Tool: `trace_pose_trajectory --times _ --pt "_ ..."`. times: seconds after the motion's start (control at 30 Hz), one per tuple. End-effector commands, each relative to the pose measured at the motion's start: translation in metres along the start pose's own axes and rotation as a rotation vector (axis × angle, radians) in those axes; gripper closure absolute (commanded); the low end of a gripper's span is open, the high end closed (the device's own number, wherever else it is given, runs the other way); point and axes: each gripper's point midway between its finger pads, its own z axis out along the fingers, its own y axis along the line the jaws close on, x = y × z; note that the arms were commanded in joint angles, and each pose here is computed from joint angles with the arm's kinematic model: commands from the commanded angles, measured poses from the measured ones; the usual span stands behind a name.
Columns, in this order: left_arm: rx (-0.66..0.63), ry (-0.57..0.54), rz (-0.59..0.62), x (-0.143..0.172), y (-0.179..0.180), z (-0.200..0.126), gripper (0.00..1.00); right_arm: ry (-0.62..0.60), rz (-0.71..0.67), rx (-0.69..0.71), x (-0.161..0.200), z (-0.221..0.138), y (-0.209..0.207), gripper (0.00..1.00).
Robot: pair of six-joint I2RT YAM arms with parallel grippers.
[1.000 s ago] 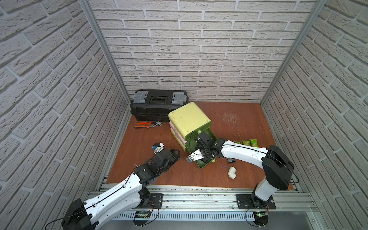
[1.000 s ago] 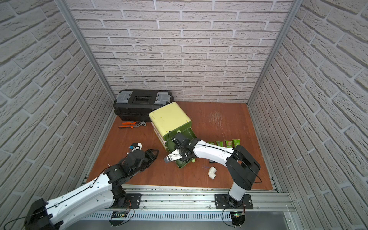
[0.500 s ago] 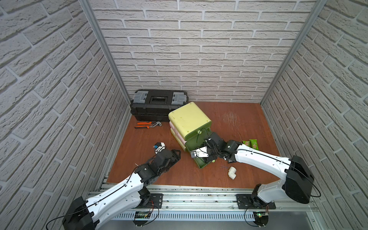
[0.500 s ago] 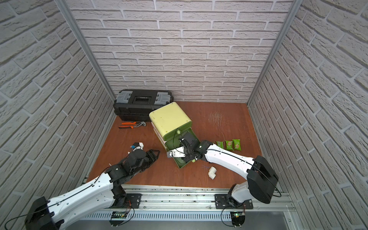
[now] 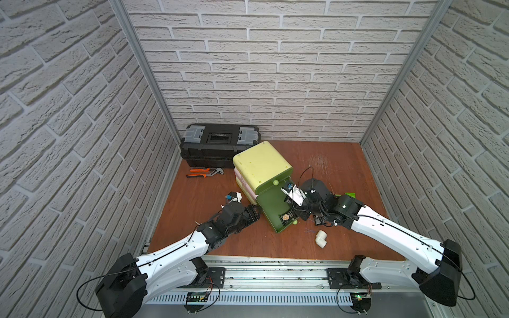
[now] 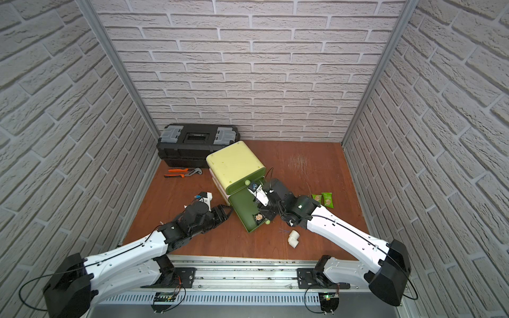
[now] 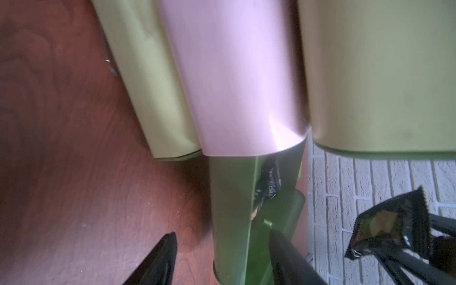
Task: Take the cookies out of the drawer
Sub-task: Pick up the cookie from the drawer, then place the cookie at the center of the board.
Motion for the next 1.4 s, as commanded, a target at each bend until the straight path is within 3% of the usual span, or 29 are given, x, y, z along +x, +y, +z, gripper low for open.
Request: trace_pose_trajectory --times 0.0,0.17,0.4,0.67,1.0,1.37 --pt "0.119 0.005 0.036 -0.007 -0.038 0.006 0.37 0.038 0.243 0.077 0.013 -0.018 -0.027 0.74" --pt "0.08 0.017 0.021 -0.005 -0.035 0.016 0.43 0.072 0.435 0.114 0.036 -0.03 -0.054 0.76" --pt "0.027 0.013 -0.021 -0.003 -0.02 0.017 0.51 0.072 0.569 0.162 0.061 -0.039 -0.072 0.78" --pt "0.006 0.009 -0.024 -0.005 -0.017 0.015 0.52 0.114 0.744 0.228 0.101 -0.036 -0.092 0.78" --pt "-0.006 0.013 -0.024 -0.004 -0.015 0.016 0.53 0.299 0.932 0.276 0.171 -0.013 -0.098 0.81" --pt "0.001 0.021 -0.022 -0.003 -0.018 0.012 0.5 0.395 1.081 0.34 0.217 0.032 -0.107 0.84"
